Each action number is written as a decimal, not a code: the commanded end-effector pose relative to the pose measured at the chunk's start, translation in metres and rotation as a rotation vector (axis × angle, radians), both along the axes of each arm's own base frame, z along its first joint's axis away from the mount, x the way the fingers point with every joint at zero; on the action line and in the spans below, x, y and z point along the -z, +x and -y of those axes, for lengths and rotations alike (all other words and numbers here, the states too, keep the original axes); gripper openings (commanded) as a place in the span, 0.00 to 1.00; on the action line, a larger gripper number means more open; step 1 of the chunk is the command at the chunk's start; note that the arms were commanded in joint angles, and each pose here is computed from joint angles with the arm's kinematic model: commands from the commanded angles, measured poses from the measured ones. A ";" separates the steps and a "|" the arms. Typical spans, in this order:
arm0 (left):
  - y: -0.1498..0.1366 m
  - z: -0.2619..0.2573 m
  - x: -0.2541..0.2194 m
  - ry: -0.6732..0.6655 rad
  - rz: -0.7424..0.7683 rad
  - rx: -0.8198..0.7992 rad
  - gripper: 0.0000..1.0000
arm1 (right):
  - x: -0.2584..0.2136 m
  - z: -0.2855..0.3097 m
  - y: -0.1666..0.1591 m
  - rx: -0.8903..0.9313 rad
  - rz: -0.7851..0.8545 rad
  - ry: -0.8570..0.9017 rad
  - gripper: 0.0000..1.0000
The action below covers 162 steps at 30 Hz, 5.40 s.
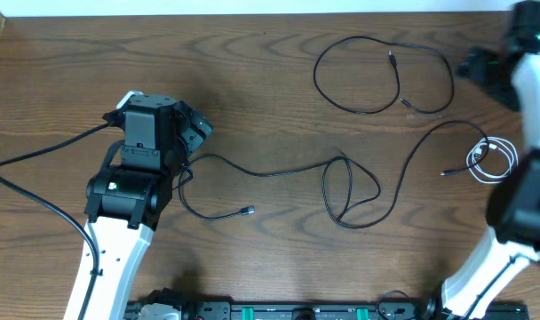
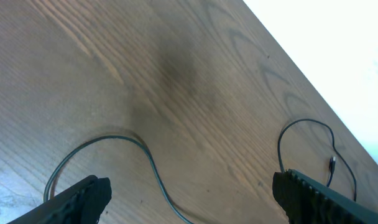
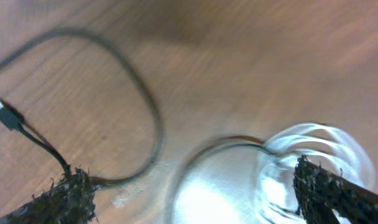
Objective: Untangle cables
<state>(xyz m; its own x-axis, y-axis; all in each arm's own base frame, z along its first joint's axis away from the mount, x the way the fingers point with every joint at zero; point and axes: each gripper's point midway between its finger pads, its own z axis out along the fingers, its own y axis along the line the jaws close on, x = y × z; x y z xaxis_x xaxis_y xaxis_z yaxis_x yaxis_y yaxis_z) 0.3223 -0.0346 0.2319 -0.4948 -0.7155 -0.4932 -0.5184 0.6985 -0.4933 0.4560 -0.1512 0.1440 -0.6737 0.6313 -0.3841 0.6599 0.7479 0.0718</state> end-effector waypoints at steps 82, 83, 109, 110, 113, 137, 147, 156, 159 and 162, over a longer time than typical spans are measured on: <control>0.002 -0.002 -0.005 0.009 0.011 -0.003 0.90 | -0.101 0.071 -0.063 0.003 0.644 0.031 0.99; 0.002 -0.002 -0.005 0.009 0.011 -0.003 0.90 | -0.105 0.053 -0.059 -0.054 0.648 0.051 0.99; 0.003 -0.004 -0.006 0.015 0.018 -0.010 0.90 | -0.099 -0.123 -0.092 -0.482 0.438 0.236 0.99; 0.002 -0.004 -0.005 0.016 0.012 -0.010 0.90 | -0.101 -0.120 -0.095 -0.473 0.437 0.219 0.99; -0.007 -0.006 0.004 0.026 -0.039 -0.010 0.90 | -0.109 -0.115 -0.108 -0.447 0.432 0.170 0.99; -0.116 -0.018 0.183 -0.005 -0.573 -0.166 0.89 | -0.124 -0.117 -0.132 -0.473 0.434 0.107 0.99; -0.101 -0.016 0.225 0.004 -0.588 -0.168 0.75 | -0.124 -0.117 -0.132 -0.472 0.433 0.108 0.99; -0.107 -0.017 0.251 0.028 -0.682 -0.174 0.20 | -0.123 -0.117 -0.133 -0.472 0.429 0.111 0.99; -0.107 -0.018 0.252 0.029 -0.685 -0.173 0.08 | -0.123 -0.117 -0.133 -0.472 0.428 0.112 0.99; -0.102 -0.015 0.246 0.021 -0.662 -0.150 0.07 | -0.123 -0.117 -0.133 -0.472 0.427 0.112 0.99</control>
<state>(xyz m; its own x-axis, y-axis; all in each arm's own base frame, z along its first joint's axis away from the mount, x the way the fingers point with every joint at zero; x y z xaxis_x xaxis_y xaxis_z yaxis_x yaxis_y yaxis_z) 0.2316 -0.0214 -0.0052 -0.5758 -0.8016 -0.1610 -0.8041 0.5908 -0.0659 0.3246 -0.0325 0.2644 -0.6954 0.3674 -0.6176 0.1642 0.9179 0.3612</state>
